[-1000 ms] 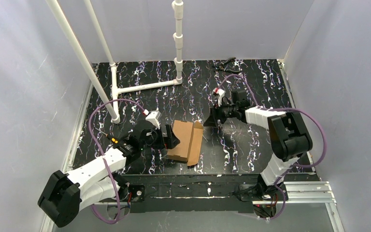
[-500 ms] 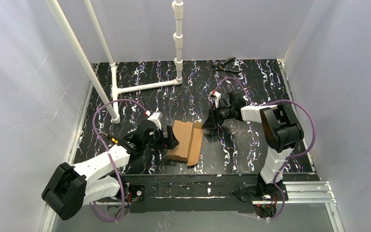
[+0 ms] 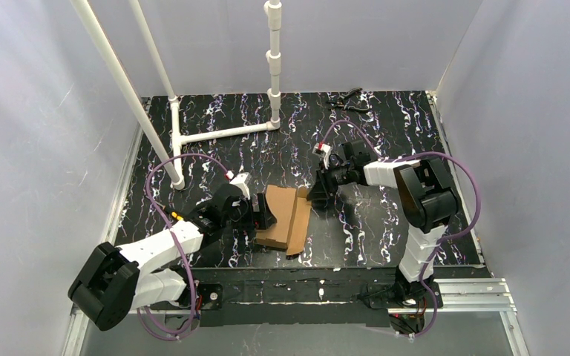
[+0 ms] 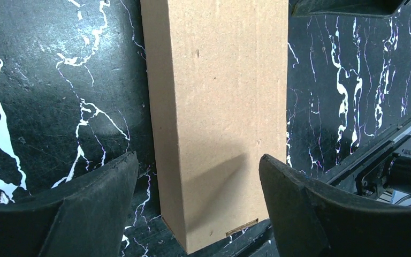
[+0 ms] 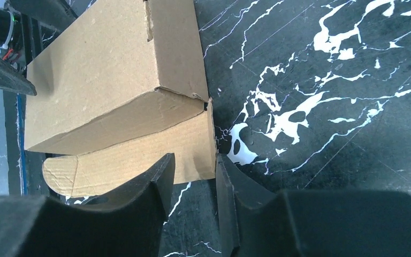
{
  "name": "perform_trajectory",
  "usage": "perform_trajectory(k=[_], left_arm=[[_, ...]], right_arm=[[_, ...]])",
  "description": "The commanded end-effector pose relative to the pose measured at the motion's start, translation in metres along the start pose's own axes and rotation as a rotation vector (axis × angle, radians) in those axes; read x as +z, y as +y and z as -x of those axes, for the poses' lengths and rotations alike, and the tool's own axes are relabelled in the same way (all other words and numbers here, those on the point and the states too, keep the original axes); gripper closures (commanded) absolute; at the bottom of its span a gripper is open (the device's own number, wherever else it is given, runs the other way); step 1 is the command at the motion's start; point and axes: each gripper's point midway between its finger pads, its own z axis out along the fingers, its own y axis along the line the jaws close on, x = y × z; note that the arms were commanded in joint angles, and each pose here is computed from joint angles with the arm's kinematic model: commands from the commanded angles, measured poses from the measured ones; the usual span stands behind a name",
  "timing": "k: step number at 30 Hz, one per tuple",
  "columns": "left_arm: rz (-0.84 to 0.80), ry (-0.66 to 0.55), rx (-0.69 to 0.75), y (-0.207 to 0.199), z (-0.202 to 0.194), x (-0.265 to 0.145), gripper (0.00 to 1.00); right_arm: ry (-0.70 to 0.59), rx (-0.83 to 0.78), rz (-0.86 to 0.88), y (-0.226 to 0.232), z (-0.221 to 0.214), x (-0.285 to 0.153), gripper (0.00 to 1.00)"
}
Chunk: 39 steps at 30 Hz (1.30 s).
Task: Fold the paper box
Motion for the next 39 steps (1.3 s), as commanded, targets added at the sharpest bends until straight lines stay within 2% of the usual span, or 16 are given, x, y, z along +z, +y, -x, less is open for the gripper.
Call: perform_trajectory(k=[1,13,27,35,39], left_arm=[[-0.016,-0.013,-0.003,-0.005,0.006,0.000,0.20],[0.034,0.027,0.024,0.002,0.005,0.005,0.25],[0.103,0.083,0.067,0.010,0.006,0.006,0.28],[0.106,0.099,0.068,0.011,0.003,0.007,0.30],[0.112,0.108,0.067,0.013,0.001,0.008,0.30]], right_arm=[[-0.012,-0.053,0.024,0.002,0.012,0.000,0.60],[0.014,-0.215,-0.022,0.016,0.017,0.002,0.79],[0.055,-0.282,-0.038,0.028,0.011,0.005,0.94],[0.071,-0.315,-0.051,0.031,0.012,0.008,0.97],[0.075,-0.325,-0.077,0.028,0.017,0.005,0.87]])
